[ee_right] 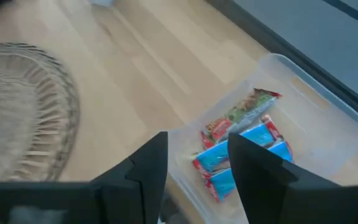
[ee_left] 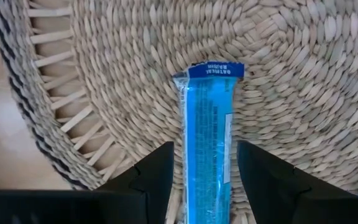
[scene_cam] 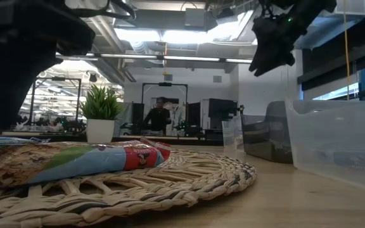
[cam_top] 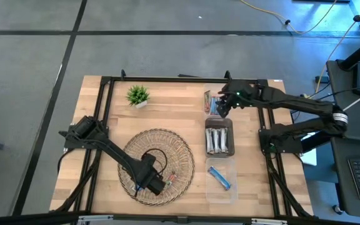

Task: Pick and place Granola Bars by type
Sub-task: Put the blue granola bar into the bottom transparent bin

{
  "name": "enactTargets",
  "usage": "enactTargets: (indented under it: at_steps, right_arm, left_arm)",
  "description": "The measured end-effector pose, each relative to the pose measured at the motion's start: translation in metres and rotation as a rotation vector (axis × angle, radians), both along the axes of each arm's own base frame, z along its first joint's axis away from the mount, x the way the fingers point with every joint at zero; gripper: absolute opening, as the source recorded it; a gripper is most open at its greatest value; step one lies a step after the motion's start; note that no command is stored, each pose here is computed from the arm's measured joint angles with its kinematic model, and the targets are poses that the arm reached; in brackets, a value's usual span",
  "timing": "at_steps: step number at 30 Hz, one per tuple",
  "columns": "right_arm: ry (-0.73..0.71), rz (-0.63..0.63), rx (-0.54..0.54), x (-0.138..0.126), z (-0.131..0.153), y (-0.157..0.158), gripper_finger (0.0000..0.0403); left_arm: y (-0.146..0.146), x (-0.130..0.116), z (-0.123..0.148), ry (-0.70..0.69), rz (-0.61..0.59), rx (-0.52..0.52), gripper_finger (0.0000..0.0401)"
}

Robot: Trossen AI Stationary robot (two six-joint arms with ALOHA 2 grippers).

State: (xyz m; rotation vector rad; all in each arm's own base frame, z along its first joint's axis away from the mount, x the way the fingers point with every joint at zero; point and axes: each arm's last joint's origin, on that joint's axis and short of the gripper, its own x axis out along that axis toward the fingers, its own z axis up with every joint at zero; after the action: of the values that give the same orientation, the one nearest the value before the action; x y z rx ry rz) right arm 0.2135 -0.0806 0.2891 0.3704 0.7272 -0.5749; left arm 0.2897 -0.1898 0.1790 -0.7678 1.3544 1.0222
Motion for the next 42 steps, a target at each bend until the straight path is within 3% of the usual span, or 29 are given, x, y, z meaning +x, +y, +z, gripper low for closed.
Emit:
enactTargets:
  at_steps: [14, 20, 29, 38, 42]
  right_arm:
    - [-0.005, 0.054, 0.005, 0.000, 0.003, 0.012, 0.0170]
    - [-0.005, 0.056, 0.005, 0.000, 0.003, 0.012, 0.0170]
    - [-0.005, 0.055, 0.006, 0.000, 0.003, 0.012, 0.0170]
    - [-0.006, 0.054, 0.006, 0.000, 0.003, 0.012, 0.0170]
    - [-0.006, 0.053, 0.007, 0.000, 0.003, 0.012, 0.0170]
  left_arm:
    - [0.000, 0.001, 0.000, -0.031, 0.012, 0.025, 0.0168]
    - [0.000, 0.001, 0.000, -0.027, -0.068, 0.033, 0.0168]
    - [0.001, 0.002, 0.000, -0.042, -0.016, 0.043, 0.0171]
    - [-0.001, 0.002, 0.000, -0.044, -0.015, 0.027, 0.0236]
    - [-0.003, 0.004, 0.000, -0.070, -0.034, 0.011, 0.0246]
